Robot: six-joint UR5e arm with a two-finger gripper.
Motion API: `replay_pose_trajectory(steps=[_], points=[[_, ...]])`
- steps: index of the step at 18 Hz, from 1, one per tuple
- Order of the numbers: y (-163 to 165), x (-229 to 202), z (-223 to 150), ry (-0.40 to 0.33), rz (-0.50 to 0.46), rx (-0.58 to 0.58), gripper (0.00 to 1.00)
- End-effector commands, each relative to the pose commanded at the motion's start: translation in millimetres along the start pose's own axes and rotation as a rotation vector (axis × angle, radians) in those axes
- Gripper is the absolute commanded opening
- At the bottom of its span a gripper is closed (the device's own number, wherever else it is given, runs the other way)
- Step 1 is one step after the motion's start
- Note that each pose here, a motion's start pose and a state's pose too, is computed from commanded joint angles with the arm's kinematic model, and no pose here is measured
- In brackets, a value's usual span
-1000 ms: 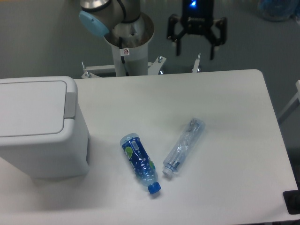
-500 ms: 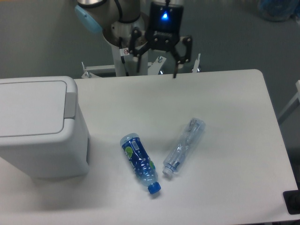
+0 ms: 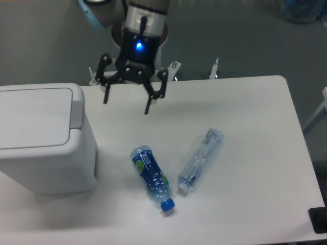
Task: Open the trash can
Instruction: 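Move the gripper over the white trash can lid edge, then push the gripper finger against the lid to flip it open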
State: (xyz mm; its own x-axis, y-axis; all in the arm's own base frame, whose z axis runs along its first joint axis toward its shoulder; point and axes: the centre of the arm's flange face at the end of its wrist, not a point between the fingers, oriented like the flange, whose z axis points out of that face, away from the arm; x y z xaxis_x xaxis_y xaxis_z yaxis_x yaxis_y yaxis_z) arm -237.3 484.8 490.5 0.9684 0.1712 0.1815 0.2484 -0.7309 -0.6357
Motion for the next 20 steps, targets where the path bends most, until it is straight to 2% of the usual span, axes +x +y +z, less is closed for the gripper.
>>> replay_pose_trajectory(steps=[20], points=[[7,15,17,0.033,0.023,-0.027,1.0]])
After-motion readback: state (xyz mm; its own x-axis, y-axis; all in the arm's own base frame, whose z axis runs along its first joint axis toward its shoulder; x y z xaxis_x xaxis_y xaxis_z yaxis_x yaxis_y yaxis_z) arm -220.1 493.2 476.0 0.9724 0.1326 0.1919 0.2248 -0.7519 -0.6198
